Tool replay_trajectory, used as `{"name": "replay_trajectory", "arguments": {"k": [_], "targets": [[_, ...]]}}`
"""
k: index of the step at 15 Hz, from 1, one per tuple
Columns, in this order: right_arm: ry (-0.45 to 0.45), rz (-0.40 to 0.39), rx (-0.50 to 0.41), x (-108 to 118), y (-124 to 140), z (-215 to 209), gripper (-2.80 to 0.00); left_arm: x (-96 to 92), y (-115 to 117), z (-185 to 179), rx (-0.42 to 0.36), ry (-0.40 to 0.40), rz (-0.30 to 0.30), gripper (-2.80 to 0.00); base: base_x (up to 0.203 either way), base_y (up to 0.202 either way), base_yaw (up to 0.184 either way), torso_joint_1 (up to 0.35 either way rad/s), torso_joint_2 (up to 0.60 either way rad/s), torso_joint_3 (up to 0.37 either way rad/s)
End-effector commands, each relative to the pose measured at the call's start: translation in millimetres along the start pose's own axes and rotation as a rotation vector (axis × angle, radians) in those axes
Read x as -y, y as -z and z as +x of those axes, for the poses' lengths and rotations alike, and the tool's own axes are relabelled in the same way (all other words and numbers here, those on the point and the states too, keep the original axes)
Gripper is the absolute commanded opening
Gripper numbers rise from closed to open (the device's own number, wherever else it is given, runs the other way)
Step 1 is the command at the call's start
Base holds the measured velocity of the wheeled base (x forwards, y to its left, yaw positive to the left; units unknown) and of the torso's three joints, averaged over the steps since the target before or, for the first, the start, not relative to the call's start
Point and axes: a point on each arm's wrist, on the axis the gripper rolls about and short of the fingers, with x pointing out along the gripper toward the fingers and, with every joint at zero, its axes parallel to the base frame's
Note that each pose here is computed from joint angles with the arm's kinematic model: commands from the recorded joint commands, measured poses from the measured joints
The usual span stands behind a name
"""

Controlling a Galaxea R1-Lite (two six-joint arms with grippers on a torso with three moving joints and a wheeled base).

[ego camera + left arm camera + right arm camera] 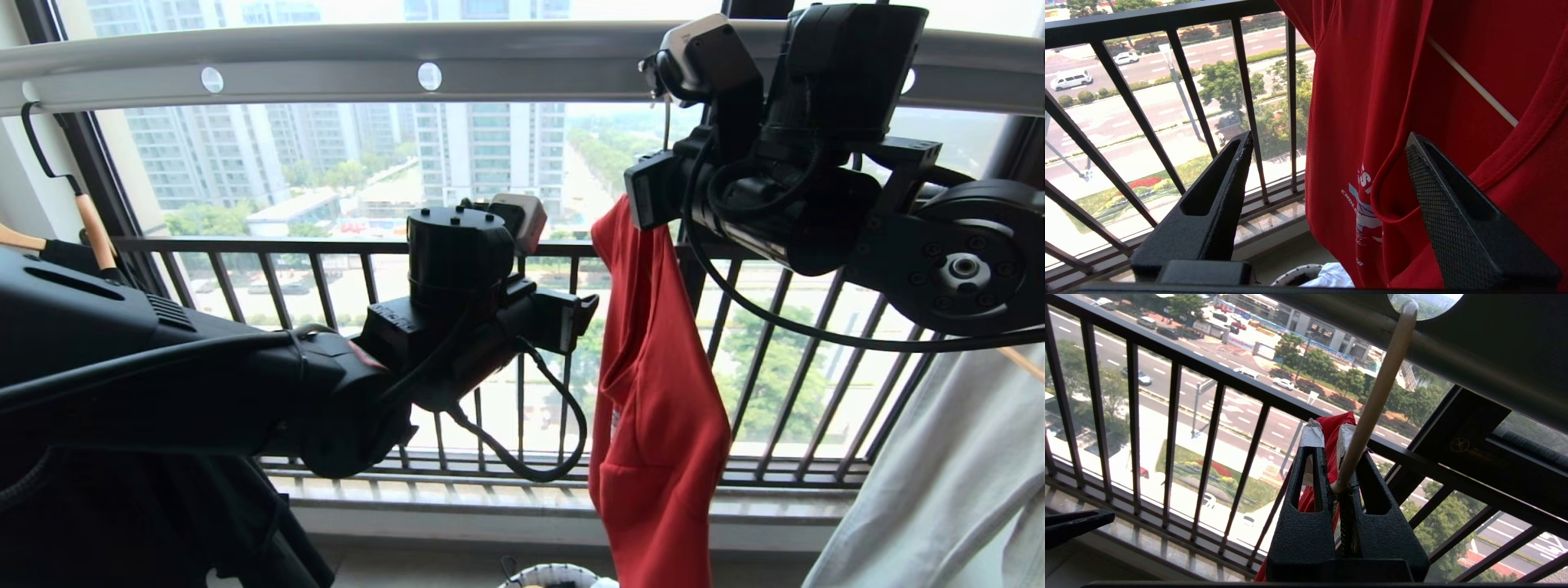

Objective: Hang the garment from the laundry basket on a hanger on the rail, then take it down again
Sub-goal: Take the clothes off the clothes rack

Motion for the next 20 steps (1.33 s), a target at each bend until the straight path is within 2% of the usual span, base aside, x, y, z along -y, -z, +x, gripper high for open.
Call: {"name": "replay_trajectory", "arguments": {"k": [1, 3, 5, 8, 10, 14, 15, 17, 20], "targets": [[0.002, -0.001, 0.001, 0, 0, 0, -2.80, -7.5, -12, -51, 0.020, 0.005, -0.032, -2.80, 0.000, 0.000, 0.000, 0.000, 0.00, 0.000], [0.003, -0.003, -0.004, 0, 1, 1, -2.80, -15.0, -11, -72, -0.008, -0.009, -0.051, -2.80, 0.000, 0.000, 0.000, 0.000, 0.00, 0.000], [-0.006, -0.005, -0.001, 1, 1, -1, -2.80, -25.9, -17, -75, -0.035, -0.036, -0.058, -2.80, 0.000, 0.000, 0.000, 0.000, 0.00, 0.000], [-0.090, -0.014, 0.004, 1, 7, -6, -2.80, -32.6, -17, -76, -0.057, 0.096, -0.117, -2.80, 0.000, 0.000, 0.000, 0.000, 0.00, 0.000], [-0.104, -0.015, 0.006, 4, 9, -5, -2.80, -38.7, -20, -80, -0.052, 0.108, -0.133, -2.80, 0.000, 0.000, 0.000, 0.000, 0.00, 0.000], [-0.153, -0.014, 0.022, 16, 12, -6, -2.80, -38.7, -19, -79, -0.053, 0.116, -0.138, -2.80, 0.000, 0.000, 0.000, 0.000, 0.00, 0.000], [-0.187, -0.013, 0.036, 24, 13, -8, -2.80, -38.0, -19, -80, -0.055, 0.146, -0.157, -2.80, 0.000, 0.000, 0.000, 0.000, 0.00, 0.000], [-0.234, -0.015, 0.046, 35, 17, -10, -2.80, -38.8, -22, -82, -0.063, 0.214, -0.245, -2.80, 0.000, 0.000, 0.000, 0.000, 0.00, 0.000], [-0.274, -0.015, 0.053, 50, 22, -19, -2.80, -38.7, -21, -81, -0.081, 0.273, -0.264, -2.80, 0.000, 0.000, 0.000, 0.000, 0.00, 0.000]]}}
